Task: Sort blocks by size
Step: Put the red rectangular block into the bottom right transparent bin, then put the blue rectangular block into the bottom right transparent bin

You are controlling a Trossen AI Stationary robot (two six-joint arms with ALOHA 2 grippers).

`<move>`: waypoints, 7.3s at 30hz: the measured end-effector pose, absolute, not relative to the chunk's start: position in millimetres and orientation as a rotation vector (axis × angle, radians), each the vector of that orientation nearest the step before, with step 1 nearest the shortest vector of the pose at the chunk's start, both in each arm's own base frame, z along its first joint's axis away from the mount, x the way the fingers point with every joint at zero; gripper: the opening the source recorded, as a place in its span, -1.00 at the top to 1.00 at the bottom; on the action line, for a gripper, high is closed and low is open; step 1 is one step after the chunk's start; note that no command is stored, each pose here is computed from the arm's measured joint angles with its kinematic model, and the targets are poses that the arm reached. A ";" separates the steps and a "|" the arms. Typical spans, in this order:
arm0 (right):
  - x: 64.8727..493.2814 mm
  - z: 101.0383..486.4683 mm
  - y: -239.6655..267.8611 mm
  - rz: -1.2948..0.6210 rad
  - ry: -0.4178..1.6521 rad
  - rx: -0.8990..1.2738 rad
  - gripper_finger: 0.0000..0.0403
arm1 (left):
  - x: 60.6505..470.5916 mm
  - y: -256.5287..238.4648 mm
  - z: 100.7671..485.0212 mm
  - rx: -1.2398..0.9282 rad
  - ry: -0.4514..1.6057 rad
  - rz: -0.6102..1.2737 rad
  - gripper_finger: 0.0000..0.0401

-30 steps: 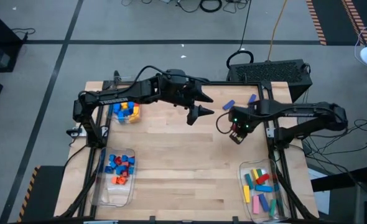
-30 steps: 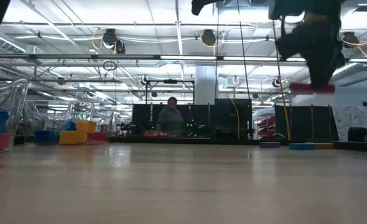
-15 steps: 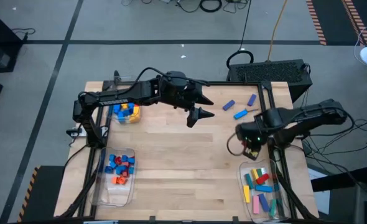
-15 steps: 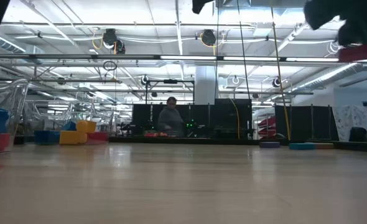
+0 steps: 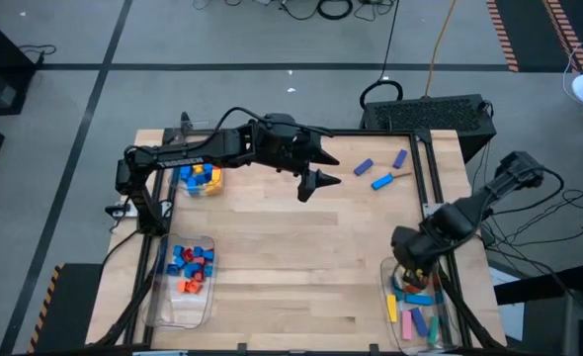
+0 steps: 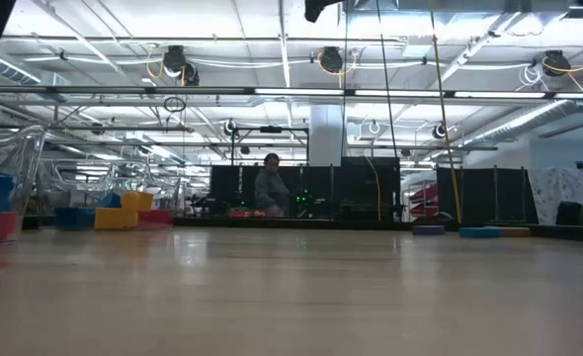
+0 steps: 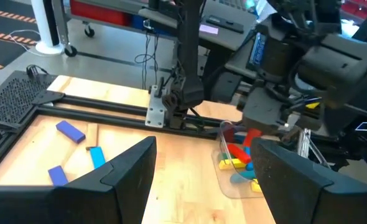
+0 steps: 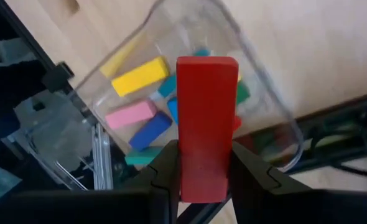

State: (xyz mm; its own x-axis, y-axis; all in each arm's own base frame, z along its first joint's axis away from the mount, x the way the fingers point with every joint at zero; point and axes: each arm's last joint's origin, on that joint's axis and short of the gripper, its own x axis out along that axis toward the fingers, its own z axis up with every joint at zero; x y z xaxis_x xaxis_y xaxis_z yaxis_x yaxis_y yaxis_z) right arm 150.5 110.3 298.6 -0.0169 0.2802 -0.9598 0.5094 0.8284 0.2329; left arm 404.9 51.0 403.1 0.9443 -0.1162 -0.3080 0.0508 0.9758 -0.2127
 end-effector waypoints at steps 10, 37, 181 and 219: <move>149.5 270.7 151.7 -0.119 1.631 0.650 0.57 | 404.9 52.1 403.0 -0.174 0.324 -0.059 -0.30; 191.5 292.2 56.8 -0.484 1.347 0.552 -0.23 | 398.6 53.2 388.5 -0.101 0.482 -0.044 -0.30; 231.4 278.1 40.8 -1.417 0.954 1.278 -0.51 | 381.4 84.4 381.3 -0.037 0.595 -0.110 -0.29; 175.7 137.5 -144.4 -1.824 0.475 1.761 0.09 | 353.1 85.6 393.6 0.014 0.685 -0.038 -0.29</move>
